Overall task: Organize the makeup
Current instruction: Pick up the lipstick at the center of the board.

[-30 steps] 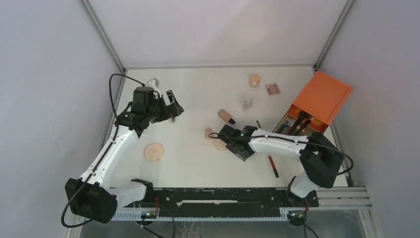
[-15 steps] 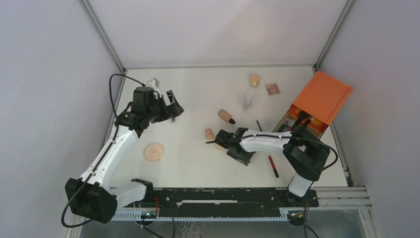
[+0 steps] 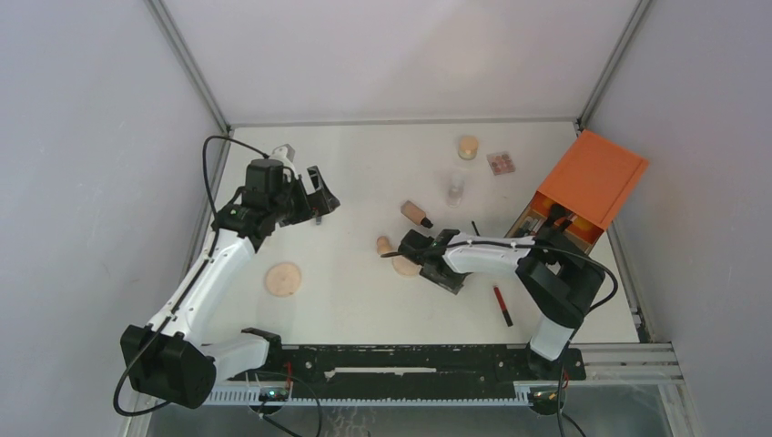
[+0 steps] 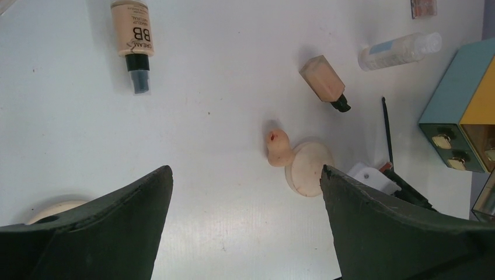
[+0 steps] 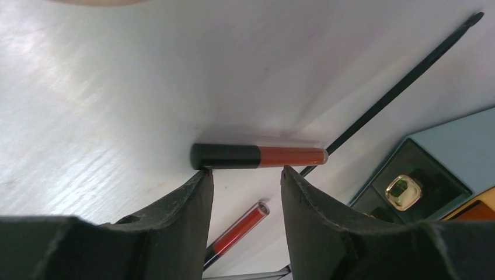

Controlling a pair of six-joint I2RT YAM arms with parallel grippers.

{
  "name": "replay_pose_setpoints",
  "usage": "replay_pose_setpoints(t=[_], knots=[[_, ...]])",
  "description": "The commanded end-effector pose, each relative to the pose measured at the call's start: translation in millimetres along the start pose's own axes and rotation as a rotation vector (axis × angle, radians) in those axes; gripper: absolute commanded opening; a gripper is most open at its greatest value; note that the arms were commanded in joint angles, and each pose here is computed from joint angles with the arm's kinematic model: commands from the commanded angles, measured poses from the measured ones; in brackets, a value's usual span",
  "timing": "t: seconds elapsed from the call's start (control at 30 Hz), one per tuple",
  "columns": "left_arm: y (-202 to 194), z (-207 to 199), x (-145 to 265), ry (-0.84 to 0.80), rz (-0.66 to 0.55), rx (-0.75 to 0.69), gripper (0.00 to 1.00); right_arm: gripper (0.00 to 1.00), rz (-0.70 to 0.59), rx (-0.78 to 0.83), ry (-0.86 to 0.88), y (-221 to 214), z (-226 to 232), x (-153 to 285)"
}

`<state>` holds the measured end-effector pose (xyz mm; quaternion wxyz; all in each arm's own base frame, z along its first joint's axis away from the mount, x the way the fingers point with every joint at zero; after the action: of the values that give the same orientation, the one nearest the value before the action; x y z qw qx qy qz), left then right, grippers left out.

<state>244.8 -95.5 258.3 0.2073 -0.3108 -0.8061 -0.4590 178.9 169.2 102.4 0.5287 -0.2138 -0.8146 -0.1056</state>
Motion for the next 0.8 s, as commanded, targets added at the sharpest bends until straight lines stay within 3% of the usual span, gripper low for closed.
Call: replay_pose_setpoints(t=[0.0, 0.43, 0.77], knots=[[5, -4, -1, -0.039, -0.028, 0.010, 1.00, 0.53, -0.046, -0.036, 0.014, 9, -14, -8], [6, -4, -1, -0.026, -0.027, 0.010, 1.00, 0.49, -0.071, -0.028, 0.159, 30, -23, -29], [5, -1, 2, -0.008, -0.039, 0.010, 1.00, 0.53, -0.174, -0.009, 0.083, 51, -42, -18]])
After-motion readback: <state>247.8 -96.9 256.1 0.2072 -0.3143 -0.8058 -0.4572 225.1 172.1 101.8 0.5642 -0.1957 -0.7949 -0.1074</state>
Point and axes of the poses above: each gripper's point midway between its finger pads, its own x axis back along the fingers, its own z axis along the line the jaws close on, y = z × x, the point moved 9 cm from there along x, back along the fingers, and after that the axes turned 5 degrees about x, right-handed, at the moved point
